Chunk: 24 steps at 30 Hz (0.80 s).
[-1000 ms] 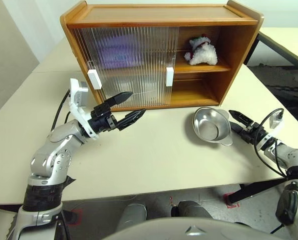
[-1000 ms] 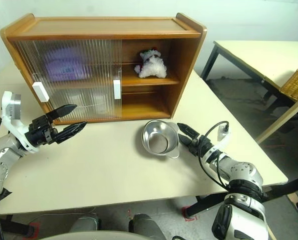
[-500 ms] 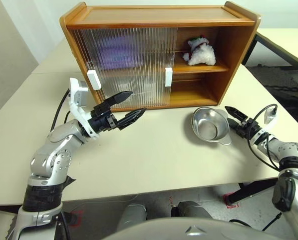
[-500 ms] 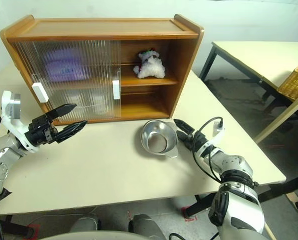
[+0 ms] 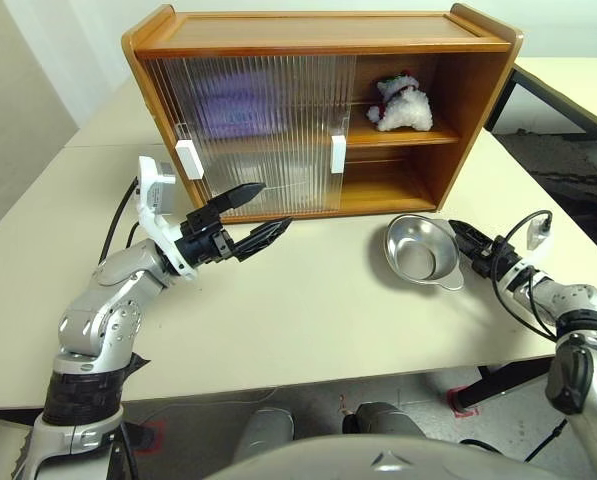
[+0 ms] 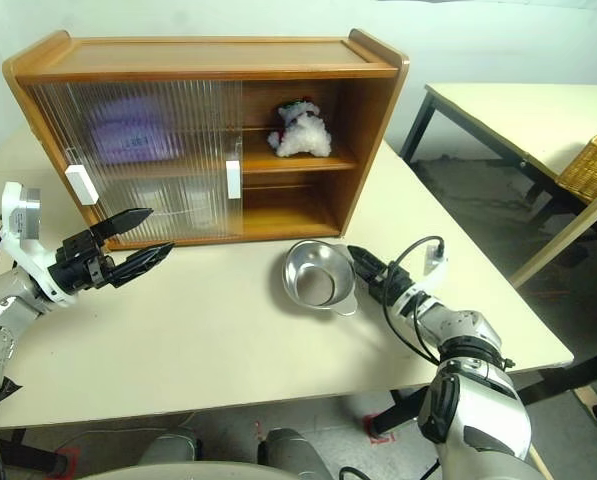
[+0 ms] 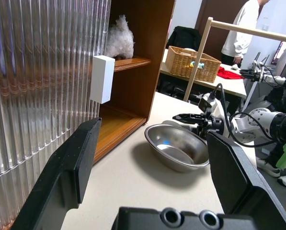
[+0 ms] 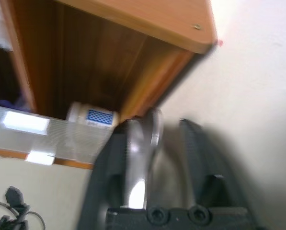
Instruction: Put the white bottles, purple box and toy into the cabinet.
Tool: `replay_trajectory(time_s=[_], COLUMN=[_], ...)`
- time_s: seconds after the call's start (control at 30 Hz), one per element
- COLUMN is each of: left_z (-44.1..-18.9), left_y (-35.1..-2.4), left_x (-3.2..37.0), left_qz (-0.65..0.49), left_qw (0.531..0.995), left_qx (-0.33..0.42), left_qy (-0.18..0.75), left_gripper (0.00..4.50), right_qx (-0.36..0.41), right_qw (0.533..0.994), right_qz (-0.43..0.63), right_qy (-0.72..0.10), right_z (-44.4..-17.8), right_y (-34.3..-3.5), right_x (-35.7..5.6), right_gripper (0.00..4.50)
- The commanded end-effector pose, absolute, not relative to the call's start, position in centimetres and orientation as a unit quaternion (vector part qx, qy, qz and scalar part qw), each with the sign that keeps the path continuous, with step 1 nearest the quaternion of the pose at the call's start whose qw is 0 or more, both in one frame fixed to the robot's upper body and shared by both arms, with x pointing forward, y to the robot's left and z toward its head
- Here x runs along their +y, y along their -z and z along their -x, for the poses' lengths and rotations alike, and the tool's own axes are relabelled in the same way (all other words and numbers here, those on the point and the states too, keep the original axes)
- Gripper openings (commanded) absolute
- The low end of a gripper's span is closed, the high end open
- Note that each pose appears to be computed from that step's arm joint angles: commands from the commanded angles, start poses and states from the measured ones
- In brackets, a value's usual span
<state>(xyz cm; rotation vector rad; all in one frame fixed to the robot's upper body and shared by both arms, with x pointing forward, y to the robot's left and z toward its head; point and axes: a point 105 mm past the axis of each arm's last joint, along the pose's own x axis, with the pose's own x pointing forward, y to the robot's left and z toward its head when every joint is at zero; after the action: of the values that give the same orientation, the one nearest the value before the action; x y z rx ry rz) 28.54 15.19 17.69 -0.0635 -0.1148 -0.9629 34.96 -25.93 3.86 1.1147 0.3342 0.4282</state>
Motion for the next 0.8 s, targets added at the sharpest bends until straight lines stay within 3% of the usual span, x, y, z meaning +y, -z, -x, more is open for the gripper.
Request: replay_trajectory(time_s=[0.03,0.1,0.13,0.8], left_z=[-28.43,-28.46,-28.48,-28.64], left_y=[-17.95,-18.02,-18.05,-18.03], left_x=[15.11,15.08,15.07,15.03], left_qz=[0.022,0.021,0.021,0.018], left_qw=[0.883,0.883,0.883,0.882], left_qx=[-0.057,-0.058,-0.058,-0.059], left_qy=[0.465,0.466,0.466,0.468], left_gripper=[4.50,4.50,4.50,4.50], right_qx=[0.165,0.164,0.163,0.145], right_qw=[0.821,0.823,0.824,0.813], right_qz=[-0.512,-0.510,-0.509,-0.534], right_qy=[-0.191,-0.189,-0.188,-0.182], right_z=[-34.90,-34.92,-34.95,-35.46], right_y=[-3.59,-3.64,-3.68,-4.28], right_x=[-26.38,-26.51,-26.62,-26.61], right_gripper=[0.85,0.09,0.04,0.04])
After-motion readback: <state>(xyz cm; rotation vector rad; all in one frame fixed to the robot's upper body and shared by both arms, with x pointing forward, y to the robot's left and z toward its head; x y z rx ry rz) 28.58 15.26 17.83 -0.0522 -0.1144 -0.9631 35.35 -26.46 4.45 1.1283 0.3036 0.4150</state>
